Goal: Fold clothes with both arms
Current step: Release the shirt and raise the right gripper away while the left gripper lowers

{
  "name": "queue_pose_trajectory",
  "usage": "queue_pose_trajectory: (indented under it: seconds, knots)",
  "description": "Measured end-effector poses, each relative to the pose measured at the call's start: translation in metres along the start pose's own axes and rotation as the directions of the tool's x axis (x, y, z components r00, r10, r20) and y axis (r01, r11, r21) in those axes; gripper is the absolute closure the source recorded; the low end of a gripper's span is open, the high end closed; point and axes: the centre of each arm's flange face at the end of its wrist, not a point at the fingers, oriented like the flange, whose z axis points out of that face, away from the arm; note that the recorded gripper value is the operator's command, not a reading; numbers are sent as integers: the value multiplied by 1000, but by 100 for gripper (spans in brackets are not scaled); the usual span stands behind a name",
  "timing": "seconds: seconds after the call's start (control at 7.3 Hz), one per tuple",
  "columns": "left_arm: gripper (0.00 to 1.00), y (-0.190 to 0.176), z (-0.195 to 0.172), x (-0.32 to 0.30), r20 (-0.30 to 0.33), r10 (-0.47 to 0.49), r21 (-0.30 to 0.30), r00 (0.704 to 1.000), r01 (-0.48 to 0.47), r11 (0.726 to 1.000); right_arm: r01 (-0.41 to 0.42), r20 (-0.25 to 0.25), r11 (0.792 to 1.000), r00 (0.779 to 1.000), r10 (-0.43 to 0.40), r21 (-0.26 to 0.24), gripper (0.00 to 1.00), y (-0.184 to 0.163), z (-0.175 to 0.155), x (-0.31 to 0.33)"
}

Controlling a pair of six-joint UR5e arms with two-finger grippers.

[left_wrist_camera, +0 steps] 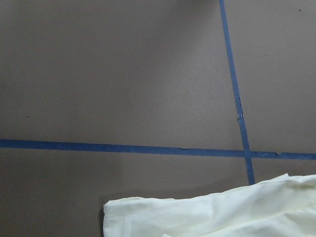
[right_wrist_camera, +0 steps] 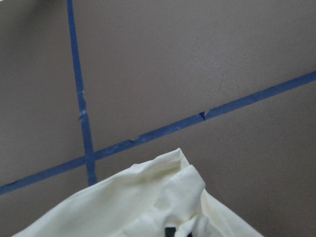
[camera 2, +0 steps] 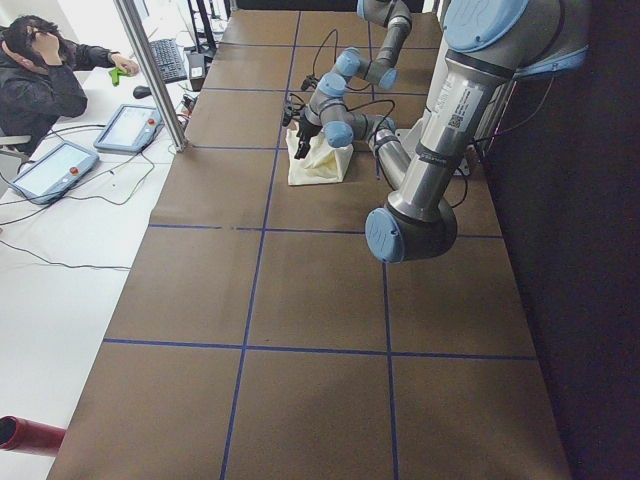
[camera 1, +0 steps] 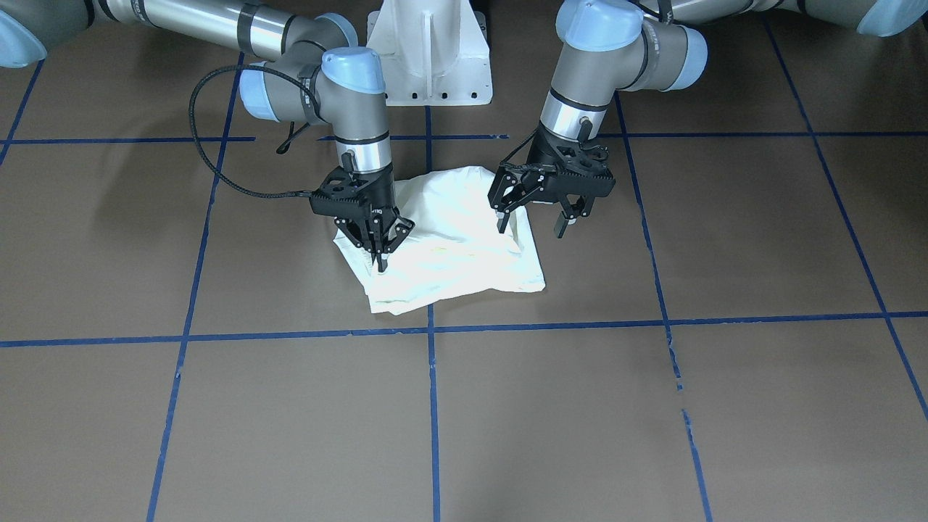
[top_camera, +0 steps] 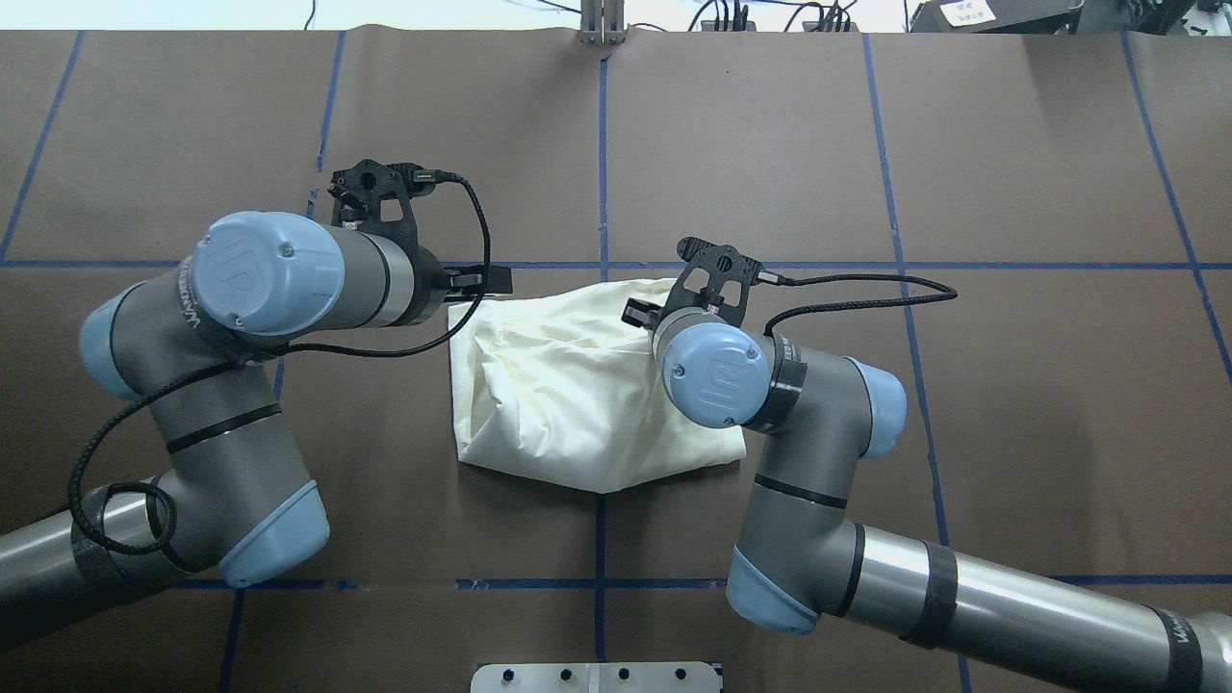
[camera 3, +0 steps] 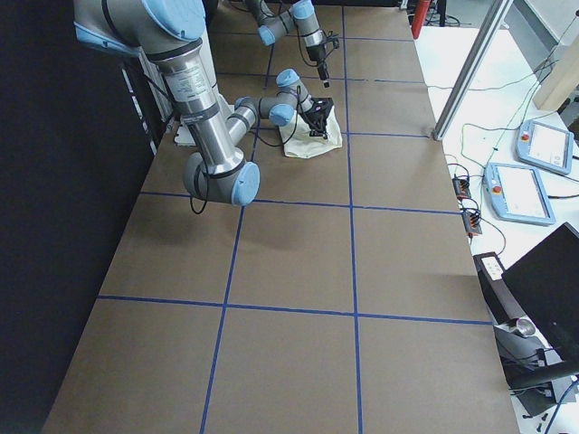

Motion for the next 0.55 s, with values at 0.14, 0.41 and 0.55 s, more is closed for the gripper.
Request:
queue_pose_trajectory:
  seconds: [0.14,0.41,0.55]
  knots:
    - [0,1,1,0,1,-1,-2,1000,1,1000,-1,-25,1000,1000,2,15,75,-8,14,-5]
    - [0,2,2,0,2,0,-4,1000,0,1000,22,-62,999,998,-19,48,0,-23,29,-6]
    - [0,3,2,0,-3,2,-4,1000,-2,1000,50,-68,997,997,-46,58,0,-36,28,-10]
